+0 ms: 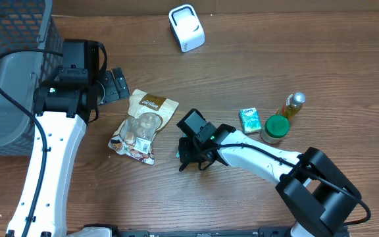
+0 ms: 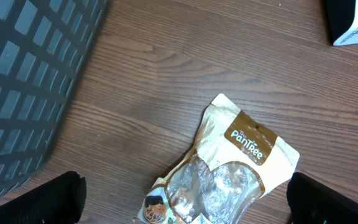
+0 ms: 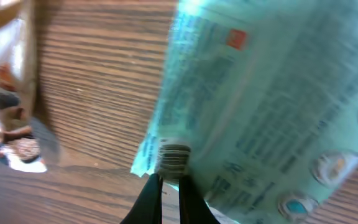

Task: Scan the item barcode
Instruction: 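Move the left gripper from the basket toward the Kleenex pack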

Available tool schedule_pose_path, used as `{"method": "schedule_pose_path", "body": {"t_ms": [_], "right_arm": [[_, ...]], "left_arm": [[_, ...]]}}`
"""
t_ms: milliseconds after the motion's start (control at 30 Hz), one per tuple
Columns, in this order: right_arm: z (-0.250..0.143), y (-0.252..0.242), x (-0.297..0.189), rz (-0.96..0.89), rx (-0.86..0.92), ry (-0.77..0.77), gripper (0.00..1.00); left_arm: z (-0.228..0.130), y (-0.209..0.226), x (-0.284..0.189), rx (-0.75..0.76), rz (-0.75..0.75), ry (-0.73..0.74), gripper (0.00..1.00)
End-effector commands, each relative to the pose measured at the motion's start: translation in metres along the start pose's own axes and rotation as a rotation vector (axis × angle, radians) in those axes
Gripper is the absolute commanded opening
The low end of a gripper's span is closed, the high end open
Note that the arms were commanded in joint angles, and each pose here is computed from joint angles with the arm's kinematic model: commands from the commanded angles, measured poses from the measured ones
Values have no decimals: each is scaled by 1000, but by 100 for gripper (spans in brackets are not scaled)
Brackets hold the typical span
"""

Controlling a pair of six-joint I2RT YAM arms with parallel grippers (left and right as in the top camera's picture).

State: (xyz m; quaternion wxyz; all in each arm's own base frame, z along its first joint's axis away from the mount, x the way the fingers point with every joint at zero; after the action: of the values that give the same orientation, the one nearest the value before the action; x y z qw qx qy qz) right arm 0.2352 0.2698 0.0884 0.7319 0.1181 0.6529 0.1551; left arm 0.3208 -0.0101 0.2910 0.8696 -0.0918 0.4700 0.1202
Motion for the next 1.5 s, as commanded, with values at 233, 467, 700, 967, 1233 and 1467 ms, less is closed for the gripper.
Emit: {"method": "schedule_pose_path", "body": {"t_ms": [233,467,700,967,1233,1467], "right_arm": [[21,11,-45,185,-41,-20,10],[37,-18,-58,-15,16,-167,9],[40,-39,-59,-197,32,-252,14],[34,-45,-57,-219,94,-235,33],[35,-43,-56,-207,94,-237,100],[33,-41,-56,-176,125,-210,51]], "left_arm": [[3,-1,-4,-2,-7,-16,100],[3,-1,-4,-3,-7,-16,100],[3,-1,-4,-2,-7,-16,100],[13,-9,-5,-31,-77,-65,100],[-19,-38,8,90,-362,165,20],[-67,-62,49,147,-393,413,18]]}}
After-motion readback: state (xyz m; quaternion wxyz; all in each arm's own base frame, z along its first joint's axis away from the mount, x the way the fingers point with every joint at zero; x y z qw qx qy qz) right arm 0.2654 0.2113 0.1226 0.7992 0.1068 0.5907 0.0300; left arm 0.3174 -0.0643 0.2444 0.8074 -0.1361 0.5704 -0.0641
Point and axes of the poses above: each gripper's point midway between its finger pads, its own x axis out along the fingers, its own y axis along the line the jaws close on, z = x × y, the point moved 8 cm from there along -x, back along the fingers, and after that the axes turned 1 degree about x, right-handed, at the moved point
